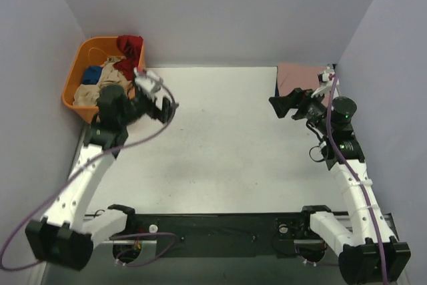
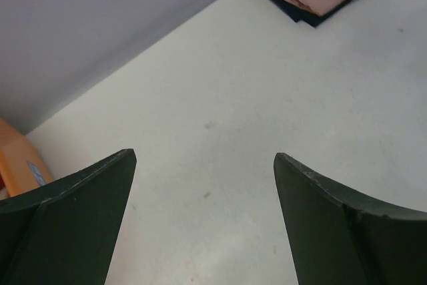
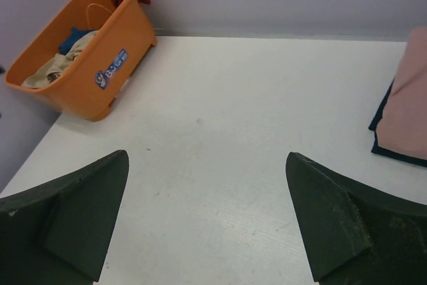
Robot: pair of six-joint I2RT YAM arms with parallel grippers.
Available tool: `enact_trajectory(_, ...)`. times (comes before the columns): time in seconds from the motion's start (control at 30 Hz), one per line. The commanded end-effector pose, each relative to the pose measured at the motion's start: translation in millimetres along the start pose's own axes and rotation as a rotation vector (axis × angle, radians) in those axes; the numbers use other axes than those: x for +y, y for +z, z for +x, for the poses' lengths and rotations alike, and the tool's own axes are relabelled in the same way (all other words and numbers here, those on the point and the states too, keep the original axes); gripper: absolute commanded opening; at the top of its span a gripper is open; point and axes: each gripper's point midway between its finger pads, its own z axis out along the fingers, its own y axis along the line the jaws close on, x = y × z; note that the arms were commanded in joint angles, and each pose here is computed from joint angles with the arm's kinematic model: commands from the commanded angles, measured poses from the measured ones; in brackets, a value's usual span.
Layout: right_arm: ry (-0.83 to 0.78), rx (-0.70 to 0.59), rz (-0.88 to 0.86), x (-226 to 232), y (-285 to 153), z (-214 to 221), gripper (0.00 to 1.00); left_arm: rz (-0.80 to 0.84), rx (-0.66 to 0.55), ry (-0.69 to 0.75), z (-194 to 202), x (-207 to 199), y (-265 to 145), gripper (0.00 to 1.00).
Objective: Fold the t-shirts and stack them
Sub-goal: Grab crumpled tshirt from bin with the left arm
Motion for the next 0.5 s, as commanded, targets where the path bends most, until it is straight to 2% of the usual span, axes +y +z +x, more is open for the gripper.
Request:
enact_trajectory(0.0, 0.02, 0.043, -0.171, 34, 19, -23, 0.98, -0.092, 0.313, -0.217, -11, 59, 39, 0.92)
enact_trajectory(0.03, 0.019, 0.059, -0.202, 39, 22, -24, 0.96, -0.136, 0.269, -0.227, -40, 84, 43, 0.85)
enact_trajectory(0.07, 0.028, 0.082, -0.211, 38, 30, -23, 0.96, -0.158, 0.3, -0.305, -30, 99, 57, 0.82)
enact_trajectory(0.1, 0.033, 0.092, -0.219, 39, 34, -23, 0.96, -0.22, 0.249, -0.323, -51, 127, 55, 0.8)
enact_trajectory(0.13, 0.04, 0.107, -0.218, 37, 42, -22, 0.96, -0.251, 0.25, -0.381, -44, 145, 66, 0.8)
enact_trajectory(0.17, 0.05, 0.116, -0.217, 35, 46, -21, 0.95, -0.302, 0.207, -0.375, -61, 169, 63, 0.79)
enact_trajectory(0.2, 0.056, 0.129, -0.22, 34, 53, -18, 0.95, -0.336, 0.241, -0.391, -46, 188, 72, 0.78)
enact_trajectory(0.23, 0.066, 0.135, -0.218, 34, 56, -17, 0.95, -0.41, 0.208, -0.364, -63, 212, 68, 0.77)
enact_trajectory(0.27, 0.076, 0.146, -0.217, 33, 62, -16, 0.95, -0.442, 0.273, -0.373, -37, 226, 79, 0.76)
enact_trajectory(0.3, 0.085, 0.146, -0.221, 36, 64, -18, 0.94, -0.552, 0.259, -0.354, -43, 263, 65, 0.75)
enact_trajectory(0.33, 0.092, 0.16, -0.223, 35, 70, -13, 0.94, -0.572, 0.333, -0.346, -14, 279, 70, 0.75)
enact_trajectory(0.37, 0.076, 0.157, -0.226, 37, 72, -16, 0.94, -0.624, 0.336, -0.318, -23, 297, 67, 0.74)
enact_trajectory(0.4, 0.07, 0.179, -0.219, 36, 77, -8, 0.94, -0.648, 0.406, -0.318, 11, 315, 75, 0.74)
enact_trajectory(0.43, 0.06, 0.187, -0.215, 37, 81, -7, 0.94, -0.697, 0.394, -0.288, -3, 331, 70, 0.73)
enact_trajectory(0.47, 0.056, 0.219, -0.201, 36, 84, 2, 0.94, -0.71, 0.443, -0.298, 27, 347, 77, 0.73)
